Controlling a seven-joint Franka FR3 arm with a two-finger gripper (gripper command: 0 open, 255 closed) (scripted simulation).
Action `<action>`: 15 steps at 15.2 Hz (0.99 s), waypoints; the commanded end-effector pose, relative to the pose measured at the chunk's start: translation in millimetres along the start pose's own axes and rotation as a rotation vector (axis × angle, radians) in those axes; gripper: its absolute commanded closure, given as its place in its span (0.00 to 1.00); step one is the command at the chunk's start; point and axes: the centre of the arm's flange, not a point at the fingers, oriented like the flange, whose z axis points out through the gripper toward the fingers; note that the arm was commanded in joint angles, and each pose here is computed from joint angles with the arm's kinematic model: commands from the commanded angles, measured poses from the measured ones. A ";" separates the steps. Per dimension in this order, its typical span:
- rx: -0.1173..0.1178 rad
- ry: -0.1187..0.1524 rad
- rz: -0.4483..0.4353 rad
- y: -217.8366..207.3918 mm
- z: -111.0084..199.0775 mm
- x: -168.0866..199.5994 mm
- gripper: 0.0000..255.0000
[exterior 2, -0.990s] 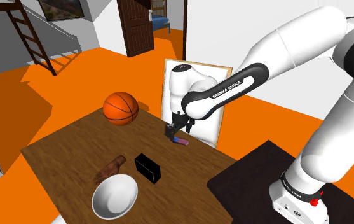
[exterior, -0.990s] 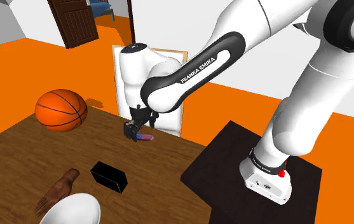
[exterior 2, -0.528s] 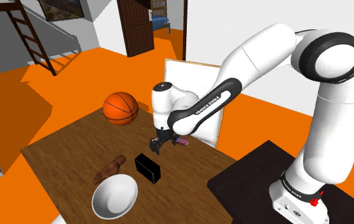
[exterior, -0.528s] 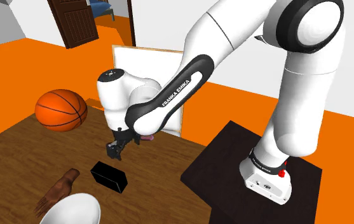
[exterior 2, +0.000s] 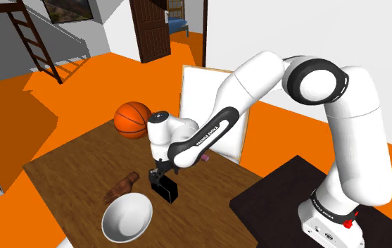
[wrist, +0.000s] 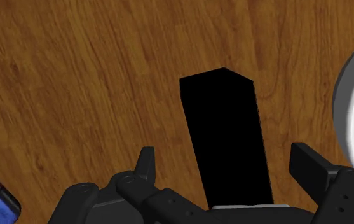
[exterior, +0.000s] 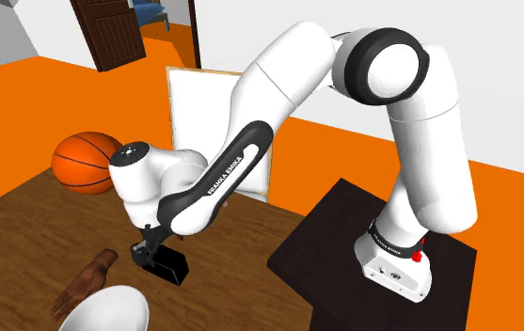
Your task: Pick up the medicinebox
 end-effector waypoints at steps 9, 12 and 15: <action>0.000 0.000 -0.004 -8.8 46.6 2.2 0.00; 0.000 0.000 -0.004 -8.6 46.1 1.9 1.00; 0.000 0.000 -0.004 -8.6 46.0 2.4 1.00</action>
